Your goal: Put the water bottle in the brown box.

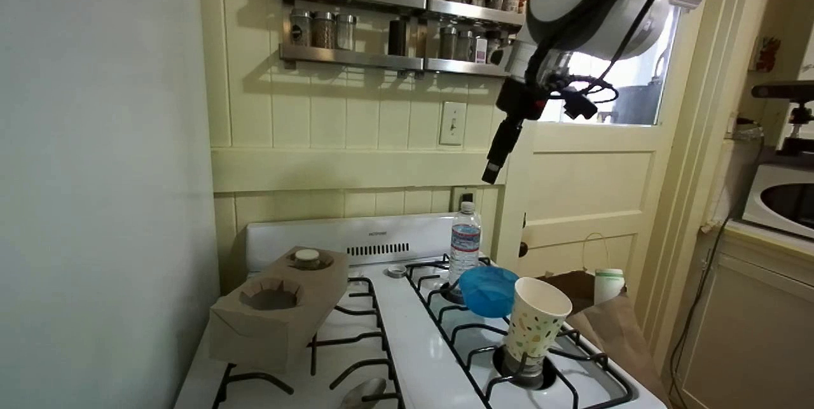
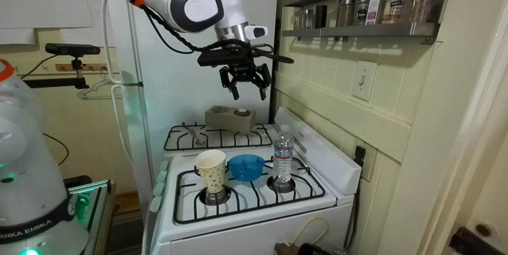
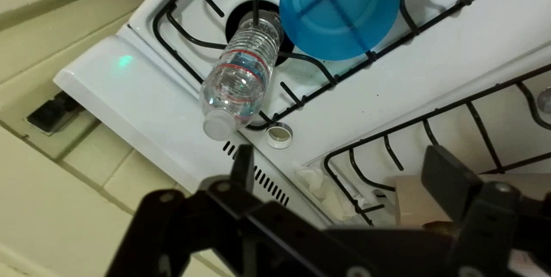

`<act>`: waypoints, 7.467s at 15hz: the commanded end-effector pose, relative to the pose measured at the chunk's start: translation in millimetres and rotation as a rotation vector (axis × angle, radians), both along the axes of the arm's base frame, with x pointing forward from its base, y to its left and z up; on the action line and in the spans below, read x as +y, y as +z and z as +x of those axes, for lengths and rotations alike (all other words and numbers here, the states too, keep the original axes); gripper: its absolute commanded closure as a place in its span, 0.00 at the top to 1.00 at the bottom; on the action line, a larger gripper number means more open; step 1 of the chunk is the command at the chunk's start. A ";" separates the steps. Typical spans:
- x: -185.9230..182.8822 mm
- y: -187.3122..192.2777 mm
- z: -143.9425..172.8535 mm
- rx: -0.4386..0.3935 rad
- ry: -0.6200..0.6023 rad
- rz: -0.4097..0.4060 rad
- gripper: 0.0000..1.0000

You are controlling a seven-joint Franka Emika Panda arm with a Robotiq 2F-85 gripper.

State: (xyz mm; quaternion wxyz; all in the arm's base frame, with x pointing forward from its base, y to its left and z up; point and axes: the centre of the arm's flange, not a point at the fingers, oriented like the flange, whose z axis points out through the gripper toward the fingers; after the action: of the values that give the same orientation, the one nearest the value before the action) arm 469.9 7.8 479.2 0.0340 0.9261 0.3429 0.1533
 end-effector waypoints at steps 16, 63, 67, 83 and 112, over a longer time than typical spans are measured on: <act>-67.8 -67.2 89.4 0.171 -0.296 0.069 1.00; 132.4 124.3 27.7 0.057 0.511 -0.076 0.32; 133.9 124.2 26.3 0.059 0.545 -0.083 0.32; 327.8 100.1 51.4 0.097 1.204 -0.084 0.08; 355.6 12.2 76.8 0.166 1.329 -0.083 0.08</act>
State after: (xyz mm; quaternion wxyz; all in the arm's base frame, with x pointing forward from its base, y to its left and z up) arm 544.6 340.9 496.1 -0.0563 0.5389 0.8381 0.0623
